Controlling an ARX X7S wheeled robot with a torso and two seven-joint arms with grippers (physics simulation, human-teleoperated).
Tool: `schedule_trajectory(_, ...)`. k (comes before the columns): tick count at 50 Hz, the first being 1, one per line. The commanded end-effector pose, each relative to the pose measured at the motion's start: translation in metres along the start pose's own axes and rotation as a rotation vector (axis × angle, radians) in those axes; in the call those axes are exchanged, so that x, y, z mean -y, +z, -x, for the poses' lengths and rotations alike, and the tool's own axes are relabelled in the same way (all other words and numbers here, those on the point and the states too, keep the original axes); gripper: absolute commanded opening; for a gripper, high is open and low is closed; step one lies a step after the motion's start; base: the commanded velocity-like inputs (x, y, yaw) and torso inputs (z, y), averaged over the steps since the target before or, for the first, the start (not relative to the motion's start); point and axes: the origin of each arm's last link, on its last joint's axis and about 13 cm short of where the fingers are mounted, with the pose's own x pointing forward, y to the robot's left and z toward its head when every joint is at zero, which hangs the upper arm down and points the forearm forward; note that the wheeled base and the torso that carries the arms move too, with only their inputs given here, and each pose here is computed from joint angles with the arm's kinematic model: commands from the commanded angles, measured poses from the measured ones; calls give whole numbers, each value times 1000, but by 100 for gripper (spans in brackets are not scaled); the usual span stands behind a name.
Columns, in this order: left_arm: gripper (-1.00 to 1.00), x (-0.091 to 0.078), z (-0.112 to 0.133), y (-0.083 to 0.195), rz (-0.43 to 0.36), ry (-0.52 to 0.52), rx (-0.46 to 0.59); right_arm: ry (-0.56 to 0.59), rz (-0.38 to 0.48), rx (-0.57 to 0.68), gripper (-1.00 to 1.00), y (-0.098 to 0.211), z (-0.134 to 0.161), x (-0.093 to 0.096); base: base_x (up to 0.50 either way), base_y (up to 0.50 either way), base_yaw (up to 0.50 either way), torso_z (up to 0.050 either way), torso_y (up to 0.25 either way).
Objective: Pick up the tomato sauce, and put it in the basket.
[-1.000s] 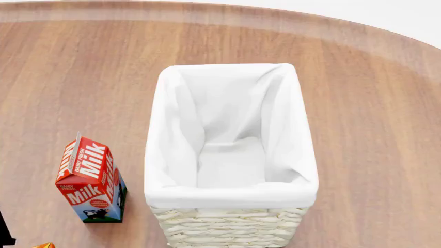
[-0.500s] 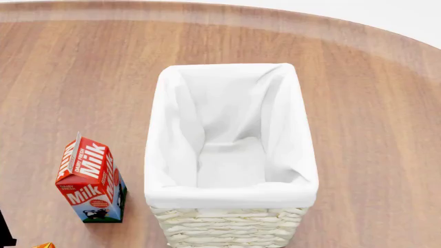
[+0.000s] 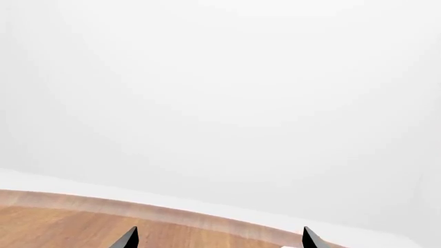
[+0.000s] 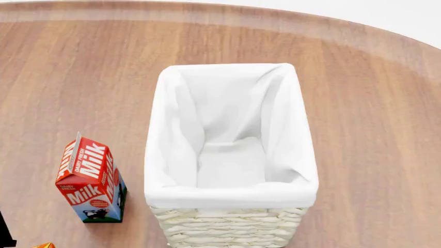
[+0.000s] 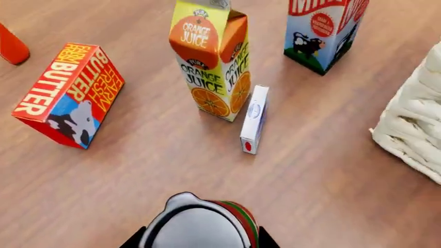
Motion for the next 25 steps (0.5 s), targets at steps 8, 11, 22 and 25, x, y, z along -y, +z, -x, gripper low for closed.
schedule_trajectory(8,100,2,0,0,-11,-2,-3,-177,-96,193,-100,9,52,4,0,0,0,0,0)
schedule_trajectory(11,100,1,0,0,-4,-3,-1,-212,-104,234,-100,11,61,3,0,0,0,0,0)
schedule_trajectory(22,100,1,0,0,-4,-4,-1,-285,-101,325,-100,22,87,-1,0,0,0,0,0)
schedule_trajectory(25,100,2,0,0,-3,-5,-1,-297,-97,334,-100,23,89,-1,0,0,0,0,0)
